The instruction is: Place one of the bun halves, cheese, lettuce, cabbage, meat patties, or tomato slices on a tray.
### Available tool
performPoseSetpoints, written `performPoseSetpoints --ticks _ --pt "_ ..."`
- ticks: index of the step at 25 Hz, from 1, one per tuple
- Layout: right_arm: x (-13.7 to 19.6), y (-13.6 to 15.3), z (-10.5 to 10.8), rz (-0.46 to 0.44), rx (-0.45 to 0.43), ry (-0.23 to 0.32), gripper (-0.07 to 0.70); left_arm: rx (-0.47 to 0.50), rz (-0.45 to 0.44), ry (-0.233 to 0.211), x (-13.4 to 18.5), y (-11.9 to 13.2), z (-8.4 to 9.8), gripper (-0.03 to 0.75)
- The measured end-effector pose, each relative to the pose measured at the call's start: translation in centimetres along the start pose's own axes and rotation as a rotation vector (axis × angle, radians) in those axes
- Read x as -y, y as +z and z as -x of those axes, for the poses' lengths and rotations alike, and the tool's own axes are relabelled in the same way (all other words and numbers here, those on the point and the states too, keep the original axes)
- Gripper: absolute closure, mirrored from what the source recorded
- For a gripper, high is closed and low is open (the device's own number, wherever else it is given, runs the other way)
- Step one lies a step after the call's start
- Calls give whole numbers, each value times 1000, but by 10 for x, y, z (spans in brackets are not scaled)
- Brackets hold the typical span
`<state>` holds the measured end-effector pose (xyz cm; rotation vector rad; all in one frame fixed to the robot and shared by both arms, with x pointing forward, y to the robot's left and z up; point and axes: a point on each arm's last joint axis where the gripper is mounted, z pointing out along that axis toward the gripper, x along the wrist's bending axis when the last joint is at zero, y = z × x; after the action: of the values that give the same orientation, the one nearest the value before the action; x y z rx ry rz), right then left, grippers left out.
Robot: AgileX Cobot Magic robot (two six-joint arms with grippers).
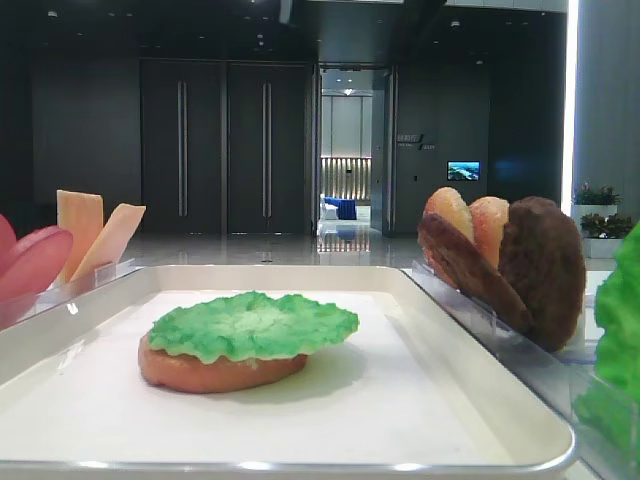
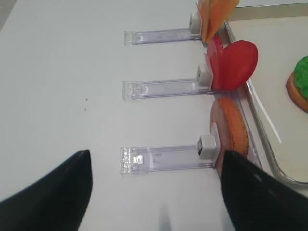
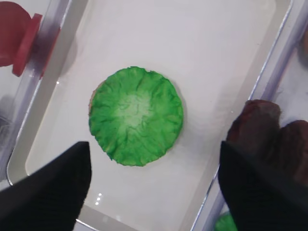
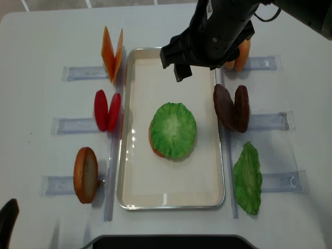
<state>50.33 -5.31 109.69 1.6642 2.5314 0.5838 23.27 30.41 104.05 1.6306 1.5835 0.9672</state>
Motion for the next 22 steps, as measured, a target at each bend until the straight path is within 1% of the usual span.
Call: performPoseSetpoints --ticks 3,5,8,11,12,14,15,17,18,20,22 --pt "1 1 12 -37 55 26 111 0 0 0 0 0 0 79" --pt "-3 0 31 -49 92 51 111 0 0 0 0 0 0 79" --pt "-13 -5 82 -40 145 125 111 0 0 0 0 0 0 79" --pt "-16 -16 152 -24 217 238 111 0 0 0 0 0 0 79" --pt "-14 -20 171 -19 237 276 111 0 0 0 0 0 0 79" --pt "-6 -36 213 3 279 369 111 0 0 0 0 0 0 79" --pt "0 -44 230 14 300 411 111 0 0 0 0 0 0 79" --pt "11 -59 256 36 338 472 111 0 0 0 0 0 0 79" --pt "16 -67 267 46 355 501 111 0 0 0 0 0 0 79" --pt "24 -75 280 54 376 529 111 0 0 0 0 0 0 79" --pt "29 -82 283 63 384 538 111 0 0 1 0 0 0 79"
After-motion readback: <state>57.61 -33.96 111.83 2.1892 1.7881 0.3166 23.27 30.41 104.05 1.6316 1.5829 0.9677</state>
